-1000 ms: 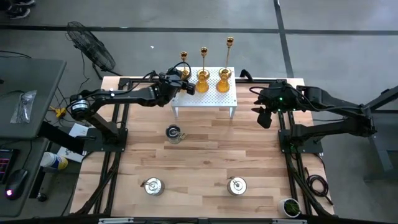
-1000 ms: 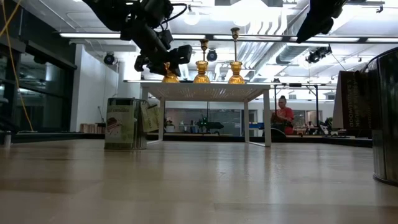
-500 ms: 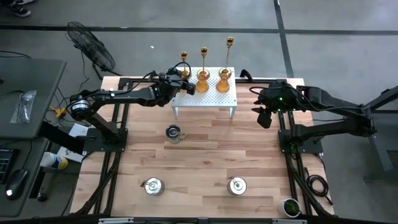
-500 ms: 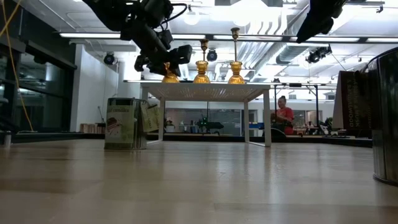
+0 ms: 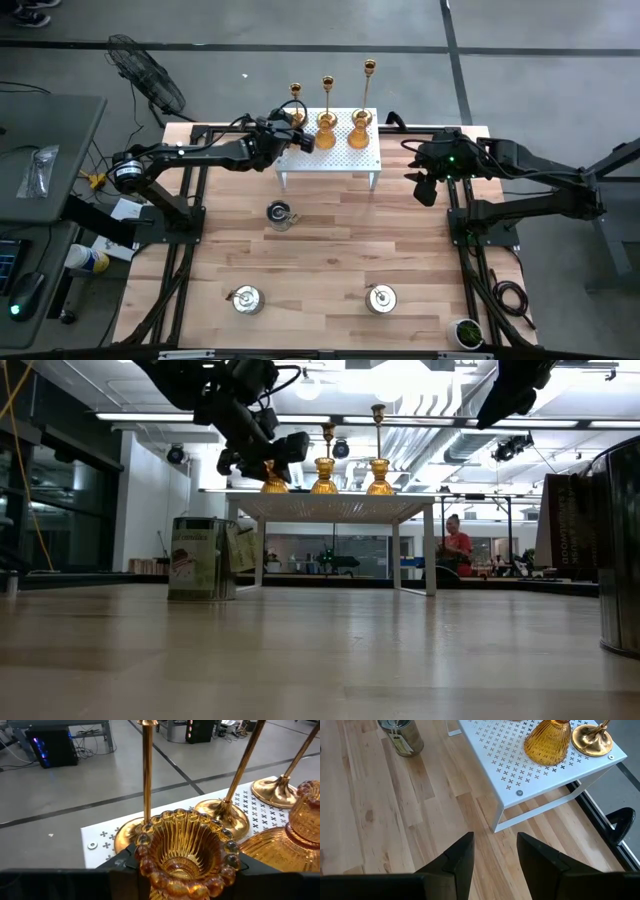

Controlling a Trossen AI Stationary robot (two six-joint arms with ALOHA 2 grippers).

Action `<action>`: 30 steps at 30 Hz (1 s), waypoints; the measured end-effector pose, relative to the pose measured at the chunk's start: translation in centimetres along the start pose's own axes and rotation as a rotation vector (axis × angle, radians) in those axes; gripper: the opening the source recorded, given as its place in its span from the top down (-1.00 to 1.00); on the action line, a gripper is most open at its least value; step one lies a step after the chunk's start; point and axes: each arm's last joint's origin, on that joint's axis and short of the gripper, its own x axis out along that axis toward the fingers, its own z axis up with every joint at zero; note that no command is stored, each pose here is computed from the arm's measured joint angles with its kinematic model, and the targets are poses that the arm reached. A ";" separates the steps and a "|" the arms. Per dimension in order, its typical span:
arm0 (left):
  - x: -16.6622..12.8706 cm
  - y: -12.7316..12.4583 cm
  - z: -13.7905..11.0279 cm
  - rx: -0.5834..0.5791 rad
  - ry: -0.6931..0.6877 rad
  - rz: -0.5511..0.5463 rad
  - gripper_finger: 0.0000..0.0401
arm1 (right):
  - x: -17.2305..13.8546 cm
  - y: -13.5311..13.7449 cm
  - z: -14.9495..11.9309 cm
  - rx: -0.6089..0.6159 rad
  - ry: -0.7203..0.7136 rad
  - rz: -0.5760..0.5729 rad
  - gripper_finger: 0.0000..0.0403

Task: Pick & Place candle stick holders
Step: Put the brown glass candle holder on the shelf aligned with the other brown glass candle holder, then put the right silver scented candle on the shelf

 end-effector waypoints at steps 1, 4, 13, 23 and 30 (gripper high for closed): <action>0.0 0.0 0.0 0.000 0.002 -0.005 0.32 | 0.0 0.0 0.0 0.000 0.000 0.000 0.30; 0.0 -0.1 0.0 0.000 0.010 -0.025 0.24 | 0.0 0.0 0.0 0.000 0.000 0.000 0.30; 0.0 -0.1 -0.1 -0.002 0.008 -0.024 -0.01 | 0.0 0.0 0.0 0.000 0.000 0.000 0.30; 0.0 0.0 0.0 -0.004 -0.008 0.009 -0.12 | 0.0 0.0 0.0 0.000 0.001 0.000 0.30; 0.0 0.0 0.1 -0.007 -0.011 0.009 -0.33 | 0.0 0.0 -0.1 -0.001 0.008 0.000 0.30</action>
